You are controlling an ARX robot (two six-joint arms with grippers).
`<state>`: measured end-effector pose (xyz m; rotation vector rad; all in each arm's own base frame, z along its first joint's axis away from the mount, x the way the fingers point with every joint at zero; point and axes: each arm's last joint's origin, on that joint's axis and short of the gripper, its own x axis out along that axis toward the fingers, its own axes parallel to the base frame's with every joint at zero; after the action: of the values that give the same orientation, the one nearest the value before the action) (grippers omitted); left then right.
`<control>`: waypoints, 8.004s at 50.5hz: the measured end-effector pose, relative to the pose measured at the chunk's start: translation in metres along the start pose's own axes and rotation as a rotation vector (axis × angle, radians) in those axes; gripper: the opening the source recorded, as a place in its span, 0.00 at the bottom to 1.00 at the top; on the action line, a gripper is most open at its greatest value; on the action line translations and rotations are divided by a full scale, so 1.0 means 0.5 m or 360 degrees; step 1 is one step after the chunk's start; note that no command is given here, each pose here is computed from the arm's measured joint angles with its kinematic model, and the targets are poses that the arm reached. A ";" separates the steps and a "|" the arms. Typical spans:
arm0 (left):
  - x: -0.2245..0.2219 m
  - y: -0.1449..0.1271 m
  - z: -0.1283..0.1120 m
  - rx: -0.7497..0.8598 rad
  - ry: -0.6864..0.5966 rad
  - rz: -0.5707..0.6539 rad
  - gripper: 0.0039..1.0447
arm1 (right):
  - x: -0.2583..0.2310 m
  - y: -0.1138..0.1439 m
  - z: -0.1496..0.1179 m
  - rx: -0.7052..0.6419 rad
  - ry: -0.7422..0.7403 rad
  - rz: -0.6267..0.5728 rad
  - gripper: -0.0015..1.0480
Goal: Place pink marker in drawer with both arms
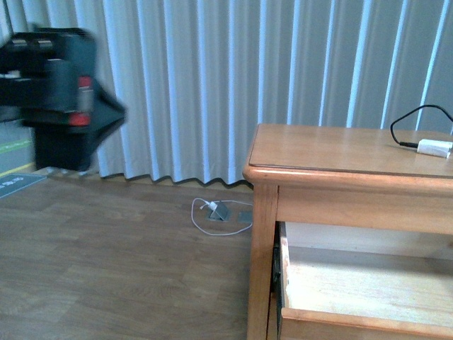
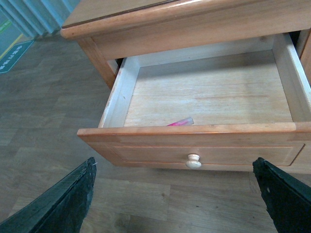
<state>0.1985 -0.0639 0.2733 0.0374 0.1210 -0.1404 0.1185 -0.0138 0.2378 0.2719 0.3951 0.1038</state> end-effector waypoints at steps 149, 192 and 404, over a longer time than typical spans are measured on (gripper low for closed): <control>-0.193 0.091 -0.233 -0.0064 -0.0224 0.0220 0.95 | 0.299 -0.082 -0.079 -0.0246 0.0541 -0.0220 0.92; -0.193 0.091 -0.233 -0.0064 -0.0224 0.0220 0.95 | 0.580 -0.082 -0.037 -0.0252 -0.0001 -0.0359 0.92; -0.193 0.091 -0.233 -0.0064 -0.0224 0.0220 0.95 | 0.019 -0.013 -0.152 -0.0430 -0.0630 -0.0168 0.74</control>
<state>0.0965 -0.0002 0.1711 -0.0044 -0.0193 -0.0023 0.0976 -0.0003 0.1651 0.0013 -0.0002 -0.0019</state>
